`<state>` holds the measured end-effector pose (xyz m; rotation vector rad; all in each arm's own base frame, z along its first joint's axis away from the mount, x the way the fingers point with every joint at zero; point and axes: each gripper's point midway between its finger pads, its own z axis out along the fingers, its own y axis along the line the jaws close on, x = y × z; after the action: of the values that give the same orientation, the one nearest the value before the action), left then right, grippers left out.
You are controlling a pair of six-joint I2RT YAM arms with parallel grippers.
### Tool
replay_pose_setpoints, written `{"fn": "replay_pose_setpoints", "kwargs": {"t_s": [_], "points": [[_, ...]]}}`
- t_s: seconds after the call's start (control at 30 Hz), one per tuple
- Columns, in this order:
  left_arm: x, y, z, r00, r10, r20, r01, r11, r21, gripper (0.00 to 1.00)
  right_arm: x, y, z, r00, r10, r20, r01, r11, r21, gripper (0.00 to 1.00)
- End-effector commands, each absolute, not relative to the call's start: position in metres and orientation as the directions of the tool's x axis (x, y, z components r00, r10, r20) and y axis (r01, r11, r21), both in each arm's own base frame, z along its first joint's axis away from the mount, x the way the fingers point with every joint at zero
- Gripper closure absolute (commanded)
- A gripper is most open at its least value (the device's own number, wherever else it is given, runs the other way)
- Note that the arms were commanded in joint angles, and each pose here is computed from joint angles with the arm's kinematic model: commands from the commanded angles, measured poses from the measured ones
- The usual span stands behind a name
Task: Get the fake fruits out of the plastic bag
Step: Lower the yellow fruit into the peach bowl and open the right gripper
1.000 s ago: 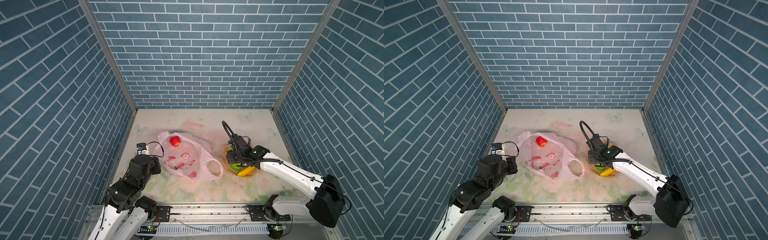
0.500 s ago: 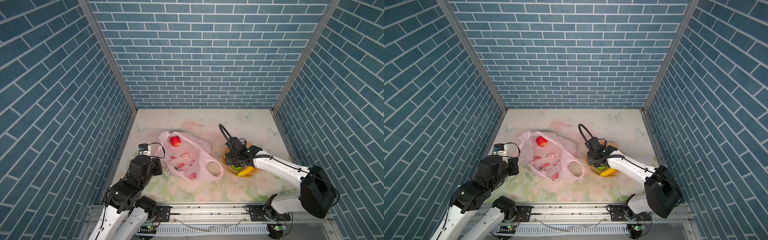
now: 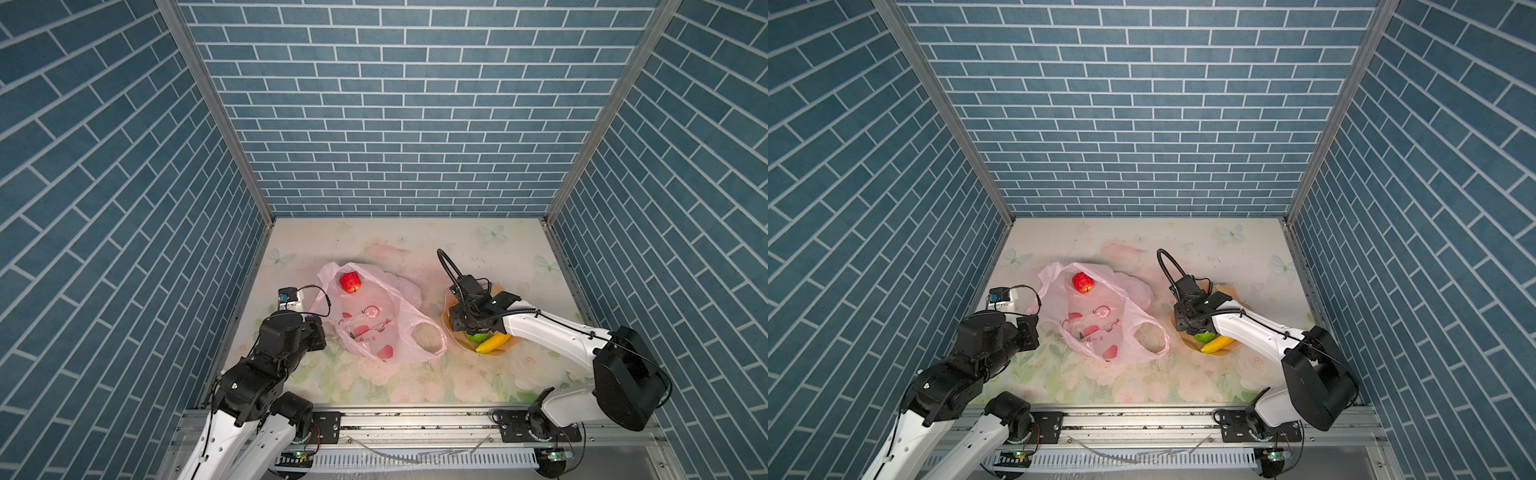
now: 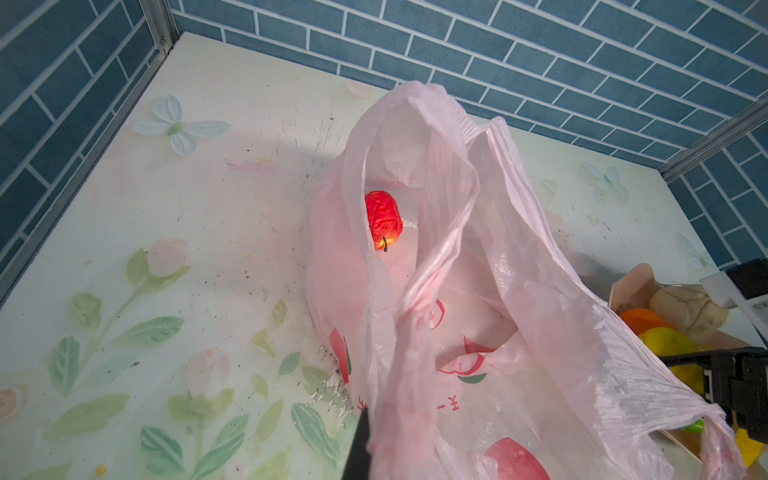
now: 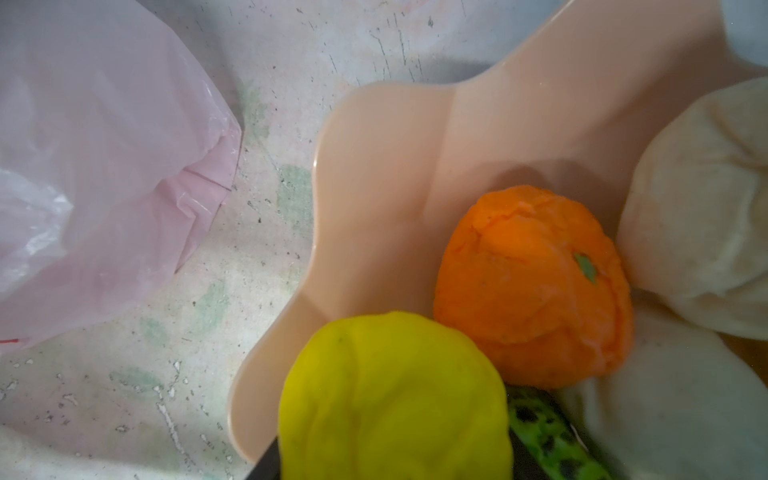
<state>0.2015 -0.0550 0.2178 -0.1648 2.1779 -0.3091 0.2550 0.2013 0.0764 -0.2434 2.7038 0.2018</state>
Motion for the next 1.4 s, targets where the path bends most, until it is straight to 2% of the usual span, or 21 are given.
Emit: {"fn": "replay_pose_setpoints", "kwargs": {"t_s": [0.0, 0.13, 0.53, 0.73, 1.07, 1.37], "points": [[0.201, -0.055, 0.219, -0.577, -0.230, -0.784, -0.001, 0.960, -0.280, 0.96, 0.249, 0.195, 0.065, -0.916, -0.114, -0.384, -0.166, 0.981, 0.104, 0.52], [0.202, -0.055, 0.220, -0.574, -0.230, -0.785, 0.001, 0.959, -0.282, 0.96, 0.250, 0.196, 0.066, -0.916, -0.116, -0.385, -0.169, 0.980, 0.105, 0.45], [0.204, -0.056, 0.221, -0.572, -0.224, -0.789, 0.006, 0.961, -0.278, 0.96, 0.252, 0.197, 0.070, -0.912, -0.119, -0.393, -0.173, 0.979, 0.104, 0.38], [0.205, -0.056, 0.222, -0.571, -0.224, -0.790, 0.007, 0.961, -0.277, 0.96, 0.253, 0.196, 0.073, -0.909, -0.119, -0.399, -0.172, 0.980, 0.099, 0.30], [0.206, -0.057, 0.220, -0.571, -0.222, -0.790, 0.008, 0.961, -0.276, 0.96, 0.255, 0.195, 0.081, -0.901, -0.125, -0.414, -0.179, 0.979, 0.094, 0.28], [0.212, -0.061, 0.219, -0.577, -0.212, -0.789, 0.016, 0.963, -0.271, 0.96, 0.256, 0.190, 0.113, -0.877, -0.131, -0.463, -0.192, 0.978, 0.086, 0.25]]}}
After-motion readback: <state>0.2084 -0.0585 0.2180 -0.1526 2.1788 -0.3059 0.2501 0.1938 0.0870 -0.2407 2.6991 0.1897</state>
